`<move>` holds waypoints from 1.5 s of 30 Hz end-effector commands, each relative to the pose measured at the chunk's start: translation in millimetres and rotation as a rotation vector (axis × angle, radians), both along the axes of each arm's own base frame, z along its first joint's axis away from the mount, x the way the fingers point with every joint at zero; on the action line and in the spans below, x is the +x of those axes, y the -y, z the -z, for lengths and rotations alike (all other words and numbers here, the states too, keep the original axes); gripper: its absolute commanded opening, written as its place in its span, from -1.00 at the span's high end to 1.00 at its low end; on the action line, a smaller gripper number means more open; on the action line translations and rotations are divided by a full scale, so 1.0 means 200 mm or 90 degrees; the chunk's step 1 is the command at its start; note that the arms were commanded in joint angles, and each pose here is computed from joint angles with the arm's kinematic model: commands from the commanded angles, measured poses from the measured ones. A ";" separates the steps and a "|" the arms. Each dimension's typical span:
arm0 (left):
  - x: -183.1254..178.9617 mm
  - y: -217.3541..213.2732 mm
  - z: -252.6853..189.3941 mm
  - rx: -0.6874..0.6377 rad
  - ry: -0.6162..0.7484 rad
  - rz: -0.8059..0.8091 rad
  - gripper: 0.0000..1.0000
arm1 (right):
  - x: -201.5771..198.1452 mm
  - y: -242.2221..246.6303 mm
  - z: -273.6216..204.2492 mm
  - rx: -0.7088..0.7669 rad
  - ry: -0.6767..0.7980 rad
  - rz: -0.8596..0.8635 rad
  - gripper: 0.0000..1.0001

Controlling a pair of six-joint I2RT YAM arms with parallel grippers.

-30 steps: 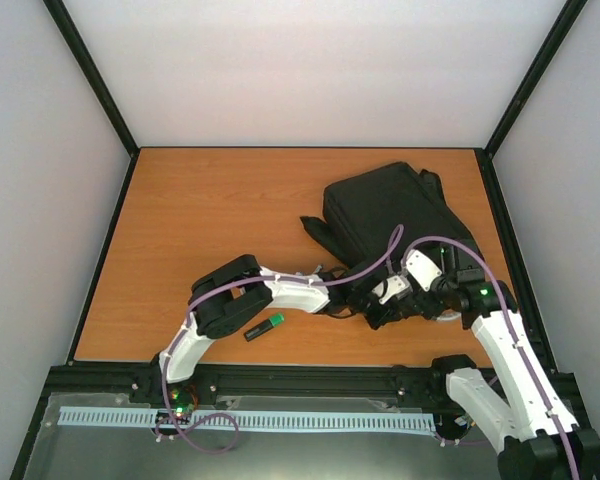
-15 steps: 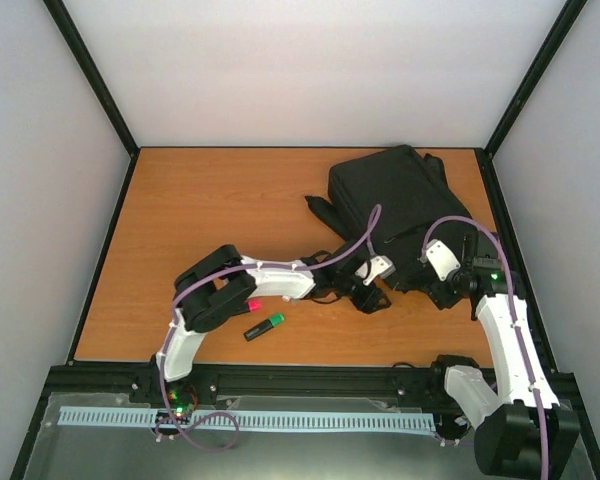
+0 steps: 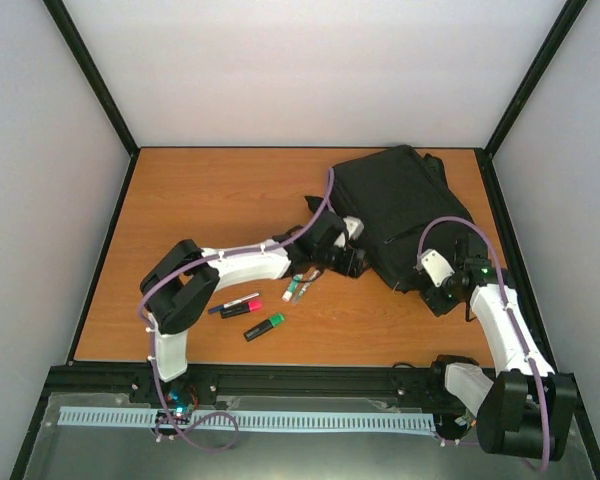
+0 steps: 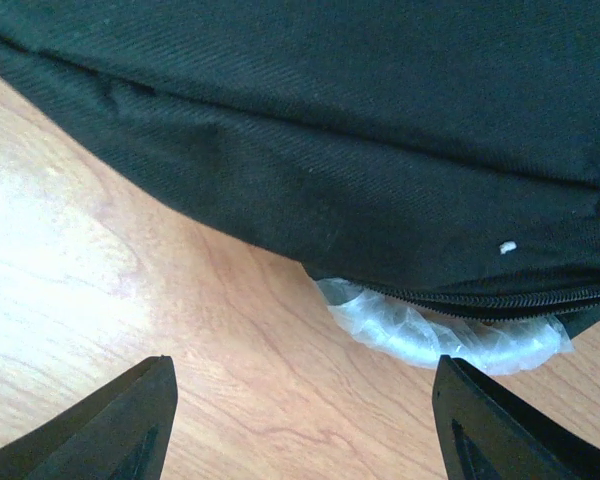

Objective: Pack the student bag
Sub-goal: Zip the student bag at the center of the board.

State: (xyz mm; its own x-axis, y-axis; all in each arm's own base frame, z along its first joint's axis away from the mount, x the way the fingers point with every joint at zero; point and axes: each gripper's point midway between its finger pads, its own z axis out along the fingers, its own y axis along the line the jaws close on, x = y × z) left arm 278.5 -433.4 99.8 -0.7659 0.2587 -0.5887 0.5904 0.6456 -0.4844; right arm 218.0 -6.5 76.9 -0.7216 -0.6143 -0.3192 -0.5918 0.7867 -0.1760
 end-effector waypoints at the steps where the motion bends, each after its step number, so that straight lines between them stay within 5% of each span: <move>1: 0.25 0.00 -0.13 -0.042 -0.055 -0.133 -0.42 | 0.09 0.01 -0.04 0.007 0.031 0.022 -0.44; 5: 0.34 0.09 -0.15 -0.065 -0.081 -0.160 -0.40 | 0.11 0.01 -0.01 0.012 0.025 0.026 -0.44; 16: 0.50 0.05 0.10 0.047 -0.138 -0.307 -0.25 | 0.10 0.01 0.07 0.013 0.003 0.028 -0.44; 22: 0.52 0.03 0.14 0.073 -0.146 -0.333 0.21 | 0.10 0.02 0.11 0.014 -0.013 0.033 -0.44; 23: 0.52 0.01 0.15 0.080 -0.143 -0.345 0.17 | 0.11 0.02 0.11 0.011 -0.013 0.034 -0.44; 26: 0.52 -0.10 0.15 0.103 -0.136 -0.390 -0.36 | 0.12 0.04 0.11 -0.002 -0.008 0.033 -0.44; 31: 0.57 -0.01 0.17 0.064 -0.165 -0.363 -0.39 | 0.12 0.03 0.12 0.007 -0.015 0.033 -0.44; 33: 0.59 0.04 0.18 0.057 -0.170 -0.350 -0.16 | 0.13 0.03 0.13 0.009 -0.015 0.035 -0.44; 39: 0.59 0.03 0.09 0.020 -0.165 -0.368 0.95 | 0.22 0.04 0.14 0.012 -0.012 0.045 -0.44; 45: 0.51 -0.14 -0.02 -0.017 -0.143 -0.417 0.98 | 0.42 0.04 0.10 0.032 0.007 0.061 -0.39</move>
